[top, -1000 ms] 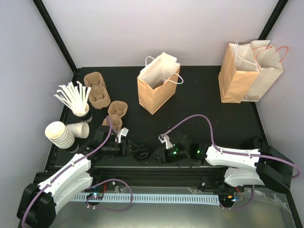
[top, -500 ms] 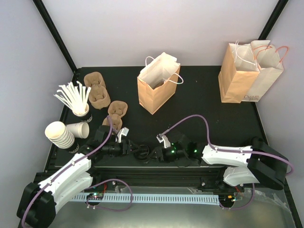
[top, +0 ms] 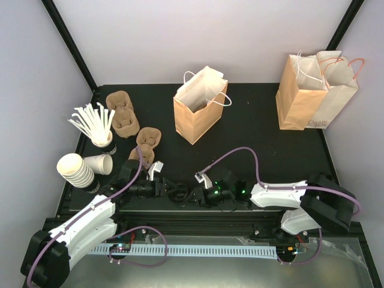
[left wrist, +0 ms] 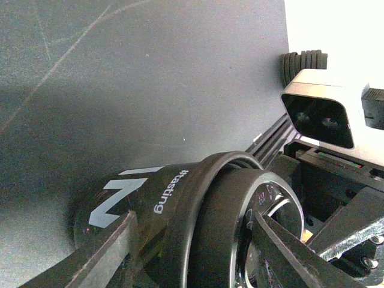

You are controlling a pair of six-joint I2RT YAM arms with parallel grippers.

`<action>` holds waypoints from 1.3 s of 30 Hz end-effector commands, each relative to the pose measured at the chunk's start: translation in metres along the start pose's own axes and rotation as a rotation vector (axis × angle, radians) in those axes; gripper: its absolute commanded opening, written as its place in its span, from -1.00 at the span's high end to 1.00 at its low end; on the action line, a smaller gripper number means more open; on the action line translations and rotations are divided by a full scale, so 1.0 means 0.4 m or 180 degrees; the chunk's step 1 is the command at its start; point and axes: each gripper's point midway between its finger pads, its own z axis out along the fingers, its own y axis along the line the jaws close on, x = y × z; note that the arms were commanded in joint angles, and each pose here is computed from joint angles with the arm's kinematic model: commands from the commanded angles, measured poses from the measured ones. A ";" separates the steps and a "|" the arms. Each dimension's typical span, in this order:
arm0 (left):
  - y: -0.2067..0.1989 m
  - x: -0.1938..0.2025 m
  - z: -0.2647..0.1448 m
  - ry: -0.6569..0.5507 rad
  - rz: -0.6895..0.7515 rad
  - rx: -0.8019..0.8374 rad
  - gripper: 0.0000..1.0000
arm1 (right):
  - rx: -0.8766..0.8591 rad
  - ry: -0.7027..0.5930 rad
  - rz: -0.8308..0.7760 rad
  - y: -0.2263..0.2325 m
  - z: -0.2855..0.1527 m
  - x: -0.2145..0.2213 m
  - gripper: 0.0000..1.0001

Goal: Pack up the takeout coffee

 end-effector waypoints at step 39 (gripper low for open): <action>0.123 0.067 0.023 0.0238 -0.0311 -0.0570 -0.03 | 0.0101 0.0236 0.0859 -0.203 0.027 0.071 0.43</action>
